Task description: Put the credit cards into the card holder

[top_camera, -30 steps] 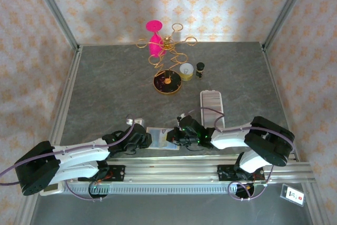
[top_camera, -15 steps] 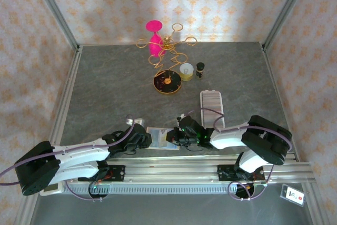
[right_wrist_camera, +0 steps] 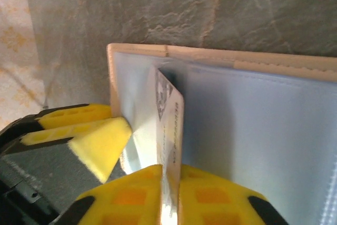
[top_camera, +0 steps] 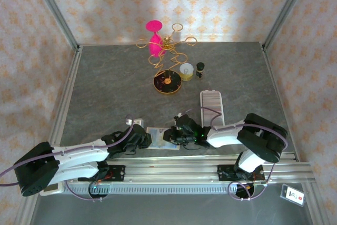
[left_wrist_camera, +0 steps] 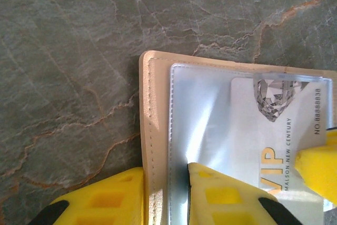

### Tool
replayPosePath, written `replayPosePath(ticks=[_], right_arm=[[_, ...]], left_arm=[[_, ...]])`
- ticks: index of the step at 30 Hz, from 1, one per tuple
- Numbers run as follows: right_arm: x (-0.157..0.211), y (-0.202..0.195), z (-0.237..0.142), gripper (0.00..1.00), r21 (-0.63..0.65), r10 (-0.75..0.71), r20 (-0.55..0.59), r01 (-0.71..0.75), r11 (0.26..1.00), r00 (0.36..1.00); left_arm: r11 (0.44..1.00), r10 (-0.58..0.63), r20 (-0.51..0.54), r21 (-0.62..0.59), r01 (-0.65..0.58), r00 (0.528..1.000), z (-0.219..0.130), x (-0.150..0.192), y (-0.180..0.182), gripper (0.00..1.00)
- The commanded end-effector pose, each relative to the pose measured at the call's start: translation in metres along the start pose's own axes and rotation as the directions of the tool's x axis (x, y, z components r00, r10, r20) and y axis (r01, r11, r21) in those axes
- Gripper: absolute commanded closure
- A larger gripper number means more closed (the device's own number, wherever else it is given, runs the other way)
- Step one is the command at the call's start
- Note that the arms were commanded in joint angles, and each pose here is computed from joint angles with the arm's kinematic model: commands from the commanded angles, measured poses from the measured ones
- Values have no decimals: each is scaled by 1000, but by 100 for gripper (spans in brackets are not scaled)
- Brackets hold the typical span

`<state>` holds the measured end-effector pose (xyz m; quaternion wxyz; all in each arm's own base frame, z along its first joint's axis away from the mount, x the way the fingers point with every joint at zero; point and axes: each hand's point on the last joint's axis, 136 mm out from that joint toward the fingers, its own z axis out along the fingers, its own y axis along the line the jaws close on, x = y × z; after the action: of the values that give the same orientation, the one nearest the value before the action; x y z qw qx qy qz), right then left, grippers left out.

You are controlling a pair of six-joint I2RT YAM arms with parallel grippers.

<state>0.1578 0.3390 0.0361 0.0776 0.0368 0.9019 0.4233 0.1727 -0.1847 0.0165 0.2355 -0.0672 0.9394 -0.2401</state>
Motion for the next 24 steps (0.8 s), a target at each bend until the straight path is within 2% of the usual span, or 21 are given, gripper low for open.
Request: replayPosePath(ticks=[1,3,5,8,18,24], right_arm=[[-4,-8,-1,78,88,-42,15,41,995,999],[-6,-14,-5,70,136,-56,28,52,989,998],[-9,-17,-9,65,177,-69,38,61,982,997],[-12,-18,-12,64,217,-87,47,75,973,995],[-7,-19,7,88,261,-121,0,117,958,993],[-2,-8,19,92,256,-146,-19,146,956,989]], left_arm=[[998,-8,-65,-59,4,998,3,21,23,77],[998,-8,-63,-58,5,998,2,21,24,77],[998,-6,-63,-60,2,998,2,20,24,77],[998,-5,-65,-59,1,998,1,20,23,77],[999,-8,-67,-48,5,998,3,20,19,80],[999,-12,-73,-34,10,997,4,22,17,80]])
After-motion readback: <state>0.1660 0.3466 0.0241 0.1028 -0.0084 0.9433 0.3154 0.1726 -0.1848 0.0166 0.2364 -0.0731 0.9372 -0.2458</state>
